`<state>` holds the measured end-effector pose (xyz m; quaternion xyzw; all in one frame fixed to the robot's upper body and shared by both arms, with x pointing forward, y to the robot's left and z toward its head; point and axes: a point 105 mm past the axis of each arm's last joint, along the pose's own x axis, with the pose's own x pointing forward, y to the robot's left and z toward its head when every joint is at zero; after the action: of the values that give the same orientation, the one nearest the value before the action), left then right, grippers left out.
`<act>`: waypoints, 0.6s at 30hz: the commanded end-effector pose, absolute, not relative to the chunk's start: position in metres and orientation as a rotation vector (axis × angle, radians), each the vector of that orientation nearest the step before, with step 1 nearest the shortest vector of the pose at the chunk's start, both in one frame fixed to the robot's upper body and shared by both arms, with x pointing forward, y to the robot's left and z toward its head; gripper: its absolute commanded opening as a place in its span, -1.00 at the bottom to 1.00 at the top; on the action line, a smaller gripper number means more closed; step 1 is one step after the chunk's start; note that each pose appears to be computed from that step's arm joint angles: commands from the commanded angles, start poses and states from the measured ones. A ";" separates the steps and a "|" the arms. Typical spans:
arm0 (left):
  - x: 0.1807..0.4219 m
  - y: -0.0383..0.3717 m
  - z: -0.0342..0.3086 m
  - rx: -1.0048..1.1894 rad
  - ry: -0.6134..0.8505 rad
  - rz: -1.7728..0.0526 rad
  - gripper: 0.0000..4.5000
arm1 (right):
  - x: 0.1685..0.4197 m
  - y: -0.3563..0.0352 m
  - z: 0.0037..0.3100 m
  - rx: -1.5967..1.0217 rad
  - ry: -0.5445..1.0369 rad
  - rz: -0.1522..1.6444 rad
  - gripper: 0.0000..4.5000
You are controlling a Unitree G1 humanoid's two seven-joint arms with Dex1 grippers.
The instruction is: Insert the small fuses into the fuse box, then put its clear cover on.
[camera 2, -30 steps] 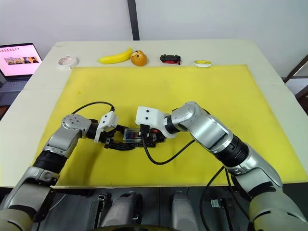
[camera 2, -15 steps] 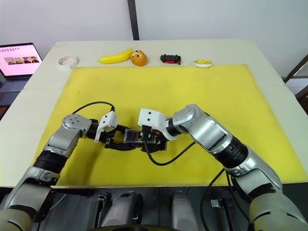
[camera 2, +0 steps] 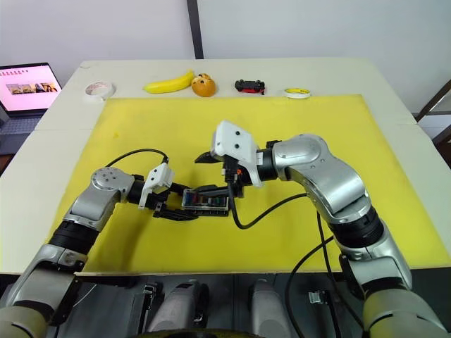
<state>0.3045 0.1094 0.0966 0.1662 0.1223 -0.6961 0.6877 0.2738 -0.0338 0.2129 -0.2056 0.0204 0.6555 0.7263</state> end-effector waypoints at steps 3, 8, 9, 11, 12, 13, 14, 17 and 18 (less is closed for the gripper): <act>0.292 0.100 0.081 0.363 0.327 -1.633 0.12 | 0.269 -0.031 0.208 -0.386 -0.034 1.445 -0.75; 0.292 0.101 0.081 0.368 0.324 -1.636 0.12 | 0.271 -0.028 0.203 -0.362 -0.027 1.424 -0.98; 0.291 0.101 0.081 0.368 0.326 -1.636 0.12 | 0.271 -0.028 0.203 -0.361 -0.026 1.422 -0.98; 0.291 0.101 0.081 0.367 0.329 -1.634 0.12 | 0.274 -0.029 0.200 -0.364 -0.008 1.410 -0.98; 0.291 0.101 0.081 0.366 0.331 -1.634 0.12 | 0.276 -0.030 0.198 -0.368 0.002 1.397 -0.98; 0.291 0.101 0.081 0.366 0.330 -1.634 0.12 | 0.277 -0.030 0.196 -0.371 0.009 1.389 -0.98; 0.290 0.101 0.082 0.365 0.330 -1.634 0.12 | 0.278 -0.031 0.194 -0.373 0.018 1.383 -0.98; 0.290 0.100 0.082 0.363 0.327 -1.634 0.12 | 0.284 -0.034 0.175 -0.364 0.111 1.366 -0.98; 0.290 0.100 0.083 0.363 0.326 -1.634 0.12 | 0.288 -0.036 0.159 -0.363 0.190 1.346 -0.98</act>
<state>0.3034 0.1092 0.0963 0.1656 0.1233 -0.6964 0.6873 0.2860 -0.0353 0.1703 -0.1652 0.0635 0.6246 0.7606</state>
